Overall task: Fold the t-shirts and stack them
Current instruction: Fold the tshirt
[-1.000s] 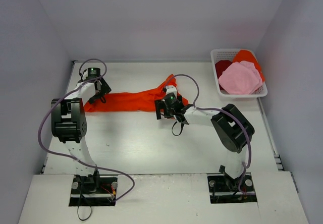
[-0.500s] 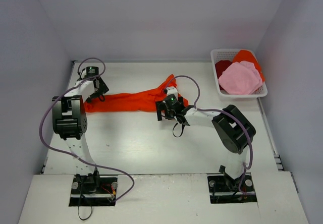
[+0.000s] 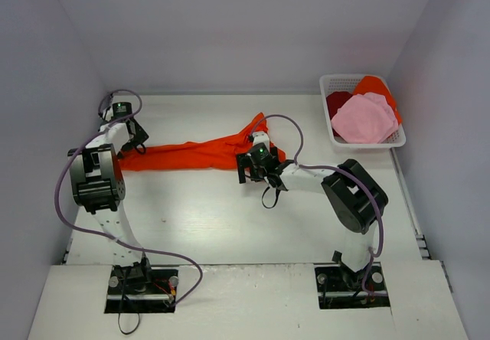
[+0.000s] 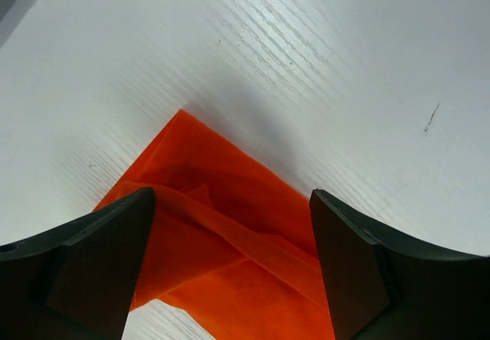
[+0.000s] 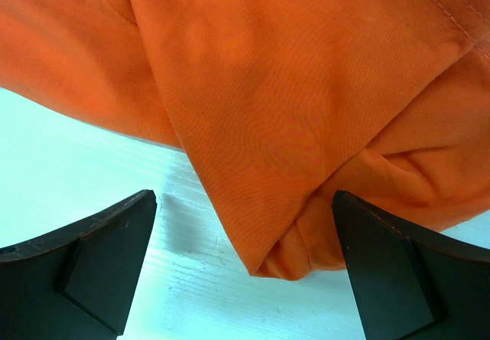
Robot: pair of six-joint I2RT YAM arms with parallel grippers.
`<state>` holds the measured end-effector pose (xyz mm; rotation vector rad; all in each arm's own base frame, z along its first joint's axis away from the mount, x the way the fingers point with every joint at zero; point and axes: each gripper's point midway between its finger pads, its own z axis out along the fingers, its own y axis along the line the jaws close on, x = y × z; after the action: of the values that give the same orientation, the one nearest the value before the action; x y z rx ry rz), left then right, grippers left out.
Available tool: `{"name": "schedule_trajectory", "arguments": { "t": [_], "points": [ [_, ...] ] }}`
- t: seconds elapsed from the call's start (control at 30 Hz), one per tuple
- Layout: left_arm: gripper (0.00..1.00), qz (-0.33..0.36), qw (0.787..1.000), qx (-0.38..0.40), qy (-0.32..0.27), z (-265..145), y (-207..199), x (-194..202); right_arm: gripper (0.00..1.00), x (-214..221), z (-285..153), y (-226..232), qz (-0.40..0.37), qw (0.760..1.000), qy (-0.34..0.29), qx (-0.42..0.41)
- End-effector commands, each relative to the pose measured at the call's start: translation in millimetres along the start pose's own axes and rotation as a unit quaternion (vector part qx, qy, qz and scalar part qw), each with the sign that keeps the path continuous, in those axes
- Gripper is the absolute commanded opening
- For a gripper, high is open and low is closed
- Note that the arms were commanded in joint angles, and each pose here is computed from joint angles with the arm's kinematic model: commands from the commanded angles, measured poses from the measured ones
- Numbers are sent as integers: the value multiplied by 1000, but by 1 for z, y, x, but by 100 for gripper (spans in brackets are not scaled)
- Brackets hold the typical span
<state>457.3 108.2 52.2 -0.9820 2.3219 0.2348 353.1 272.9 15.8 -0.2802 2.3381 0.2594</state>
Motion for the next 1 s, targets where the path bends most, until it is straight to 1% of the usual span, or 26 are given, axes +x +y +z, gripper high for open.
{"name": "schedule_trajectory", "arguments": {
  "t": [0.0,0.17,0.27,0.37,0.43,0.47,0.5,0.57,0.63,0.8,0.87,0.93,0.97],
  "points": [
    [77,-17,998,20,-52,-21,-6,-38,96,-13,-9,5,6,1000,-17,0],
    [77,-21,997,45,-53,-26,-18,-40,96,-10,-6,5,8,1000,-13,1],
    [77,-22,996,65,-53,-36,-29,-40,96,-11,-7,11,8,1000,-15,-5],
    [77,-11,993,104,-47,-54,-55,-35,96,-13,-10,13,5,1000,-17,-5],
    [77,8,989,139,-44,-72,-85,-22,96,-18,-11,12,5,1000,-24,0],
    [77,17,988,148,-48,-82,-95,-19,96,-22,-14,11,4,1000,-28,4],
    [77,39,983,172,-48,-99,-121,-6,96,-27,-16,10,2,999,-33,7],
    [77,50,978,197,-42,-112,-141,6,96,-44,-24,9,-4,999,-49,14],
    [77,53,970,238,-18,-123,-164,25,96,-58,-32,10,-5,998,-62,16],
    [77,67,965,254,-5,-122,-183,48,96,-106,-64,9,-6,994,-110,15],
    [77,73,962,264,-10,-120,-191,56,96,-118,-76,10,-5,993,-117,12],
    [77,76,960,271,-8,-119,-196,61,96,-122,-84,11,-1,993,-119,11],
    [77,77,955,287,-1,-118,-204,65,96,-118,-85,11,-1,993,-114,9]
  ]
}}
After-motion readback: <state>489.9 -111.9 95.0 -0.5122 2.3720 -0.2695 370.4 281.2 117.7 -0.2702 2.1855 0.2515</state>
